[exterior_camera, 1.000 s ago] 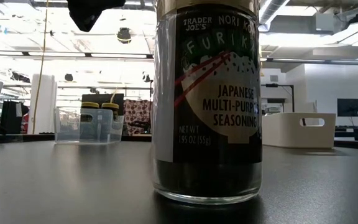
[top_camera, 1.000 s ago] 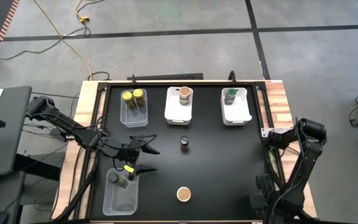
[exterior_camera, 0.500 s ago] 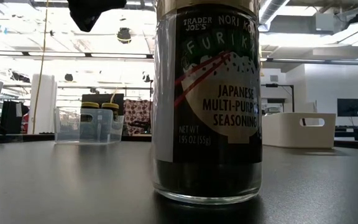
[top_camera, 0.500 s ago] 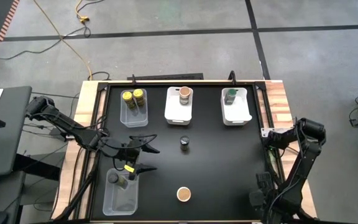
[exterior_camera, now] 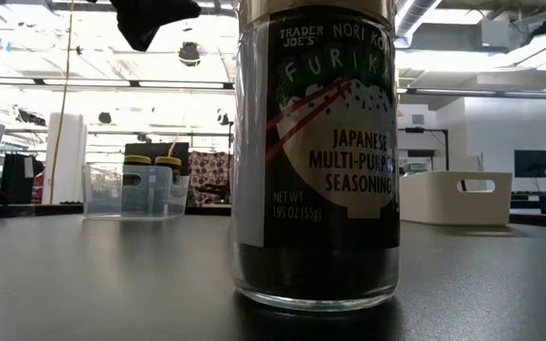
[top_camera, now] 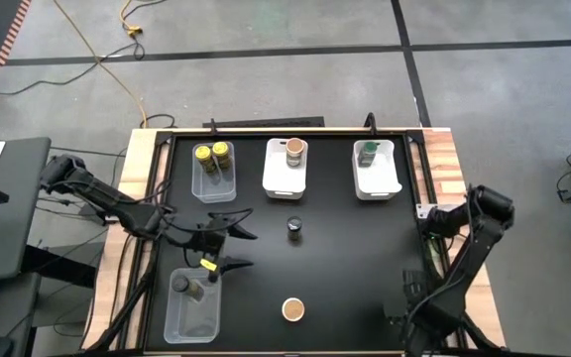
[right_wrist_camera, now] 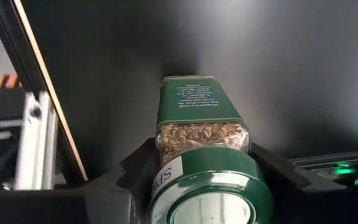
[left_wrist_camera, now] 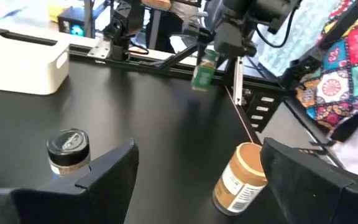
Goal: Sort spices by type
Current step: Put the green spice bottle into the right white bin
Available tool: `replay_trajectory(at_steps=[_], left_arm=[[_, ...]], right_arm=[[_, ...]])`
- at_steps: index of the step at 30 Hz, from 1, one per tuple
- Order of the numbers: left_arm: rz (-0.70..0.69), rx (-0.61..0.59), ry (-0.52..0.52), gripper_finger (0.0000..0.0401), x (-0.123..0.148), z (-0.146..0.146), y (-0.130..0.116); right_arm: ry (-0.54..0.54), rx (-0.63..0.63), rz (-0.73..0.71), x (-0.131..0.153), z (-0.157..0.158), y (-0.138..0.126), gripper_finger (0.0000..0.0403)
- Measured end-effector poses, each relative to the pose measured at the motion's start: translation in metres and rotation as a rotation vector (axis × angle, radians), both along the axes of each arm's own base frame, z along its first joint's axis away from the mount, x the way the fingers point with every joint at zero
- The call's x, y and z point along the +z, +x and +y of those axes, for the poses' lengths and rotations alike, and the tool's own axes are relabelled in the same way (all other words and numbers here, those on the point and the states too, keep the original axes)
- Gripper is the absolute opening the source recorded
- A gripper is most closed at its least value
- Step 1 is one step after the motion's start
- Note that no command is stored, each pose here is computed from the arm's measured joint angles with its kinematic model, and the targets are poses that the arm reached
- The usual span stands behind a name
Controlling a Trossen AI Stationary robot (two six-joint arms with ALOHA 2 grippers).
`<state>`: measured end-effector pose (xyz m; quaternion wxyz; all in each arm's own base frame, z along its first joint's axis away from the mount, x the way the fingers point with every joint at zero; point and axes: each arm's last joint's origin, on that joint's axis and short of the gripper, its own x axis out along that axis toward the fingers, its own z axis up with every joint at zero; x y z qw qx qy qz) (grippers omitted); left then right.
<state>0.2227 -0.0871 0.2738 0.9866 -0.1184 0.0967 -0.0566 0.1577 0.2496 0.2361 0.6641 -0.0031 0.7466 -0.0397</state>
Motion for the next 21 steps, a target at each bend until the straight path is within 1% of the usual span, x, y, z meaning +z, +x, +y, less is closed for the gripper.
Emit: replay_trajectory(at_steps=[5,7,8,11,15,17,21], left_arm=[[-0.010,-0.053,-0.019,0.0320,0.005,0.012,0.000],[-0.020,-0.057,-0.018,0.0320,0.008,0.018,-0.002],[-0.027,-0.056,-0.021,0.0320,0.011,0.022,-0.004],[-0.038,-0.042,-0.026,0.0320,0.017,0.033,-0.010],[-0.046,-0.005,-0.022,0.0320,0.024,0.045,-0.022],[-0.046,0.012,-0.015,0.0320,0.027,0.051,-0.028],[-0.036,0.048,-0.014,0.0320,0.030,0.059,-0.038]], right_arm=[[-0.030,-0.075,-0.057,0.025,-0.013,0.023,0.0222],[-0.045,-0.113,-0.087,0.034,-0.020,0.033,0.0222],[-0.056,-0.139,-0.099,0.039,-0.024,0.039,0.0222],[-0.084,-0.277,-0.116,0.053,-0.041,0.054,0.0222],[-0.101,-0.392,-0.145,0.065,-0.066,0.076,0.0225],[-0.112,-0.411,-0.161,0.068,-0.081,0.088,0.0223],[-0.144,-0.394,-0.170,0.073,-0.117,0.108,0.0223]])
